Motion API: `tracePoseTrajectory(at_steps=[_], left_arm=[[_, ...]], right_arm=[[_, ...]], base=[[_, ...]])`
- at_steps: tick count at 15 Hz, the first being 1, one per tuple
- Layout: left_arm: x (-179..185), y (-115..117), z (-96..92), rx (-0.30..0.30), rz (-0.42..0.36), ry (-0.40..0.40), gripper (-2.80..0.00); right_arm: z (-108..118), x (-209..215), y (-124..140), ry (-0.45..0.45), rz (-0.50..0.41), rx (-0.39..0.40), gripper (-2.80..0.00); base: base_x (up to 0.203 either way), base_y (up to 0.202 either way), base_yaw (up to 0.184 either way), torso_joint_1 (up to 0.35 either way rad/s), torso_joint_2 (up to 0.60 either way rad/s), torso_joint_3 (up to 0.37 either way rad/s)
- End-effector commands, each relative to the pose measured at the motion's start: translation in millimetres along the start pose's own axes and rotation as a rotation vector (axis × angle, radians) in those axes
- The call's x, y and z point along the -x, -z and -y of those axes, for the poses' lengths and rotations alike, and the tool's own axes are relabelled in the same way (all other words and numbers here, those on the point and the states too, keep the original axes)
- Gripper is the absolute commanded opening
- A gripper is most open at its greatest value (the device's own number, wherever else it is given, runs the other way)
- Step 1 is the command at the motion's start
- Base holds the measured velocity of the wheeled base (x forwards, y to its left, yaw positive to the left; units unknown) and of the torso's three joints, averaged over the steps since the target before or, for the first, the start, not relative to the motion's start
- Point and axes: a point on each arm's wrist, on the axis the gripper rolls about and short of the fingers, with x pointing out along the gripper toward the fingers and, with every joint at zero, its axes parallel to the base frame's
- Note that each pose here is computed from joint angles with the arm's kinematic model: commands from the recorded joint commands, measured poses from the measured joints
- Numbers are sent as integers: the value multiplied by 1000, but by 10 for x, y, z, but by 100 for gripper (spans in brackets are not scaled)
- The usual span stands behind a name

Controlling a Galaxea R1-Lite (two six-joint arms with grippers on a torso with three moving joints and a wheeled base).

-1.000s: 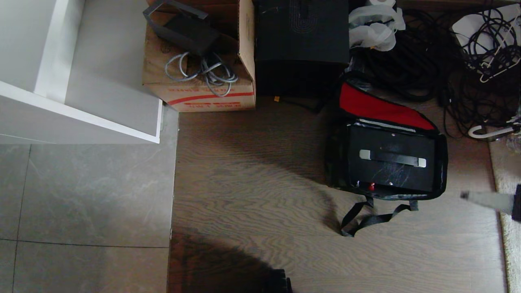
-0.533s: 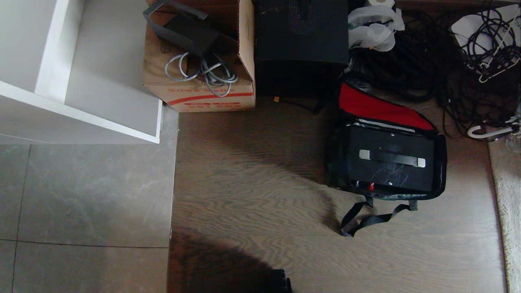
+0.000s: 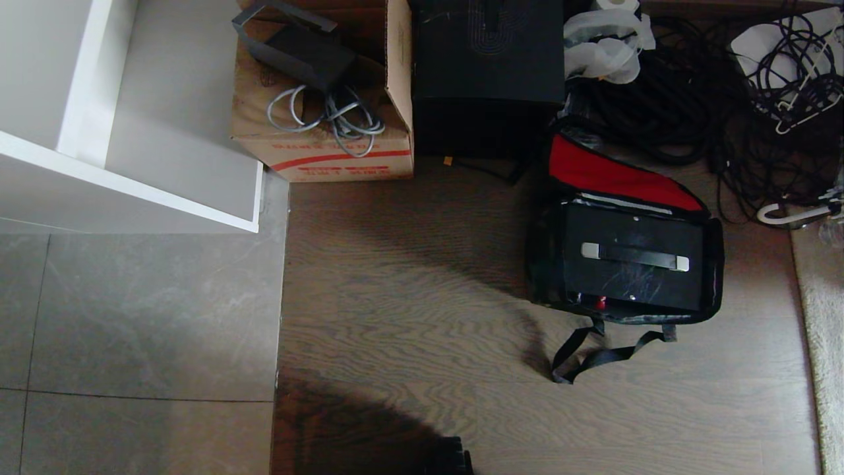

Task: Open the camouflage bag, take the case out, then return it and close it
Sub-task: Grip the handle

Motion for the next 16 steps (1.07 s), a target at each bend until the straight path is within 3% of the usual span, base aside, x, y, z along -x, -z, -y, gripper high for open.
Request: tracePoseTrajectory(at_steps=[1, 4, 16], left_arm=[[-1, 0, 0, 0, -1, 0, -280], [-1, 0, 0, 0, -1, 0, -280], [0, -3, 0, 0, 0, 0, -280]], right_arm=[[-4, 69, 32, 19, 94, -10, -280], [-10, 156, 86, 35, 216, -9, -280], [-10, 148, 85, 37, 207, -15, -280]], base=[[0, 0, 0, 0, 0, 0], [0, 0, 0, 0, 0, 0], [0, 0, 0, 0, 0, 0]])
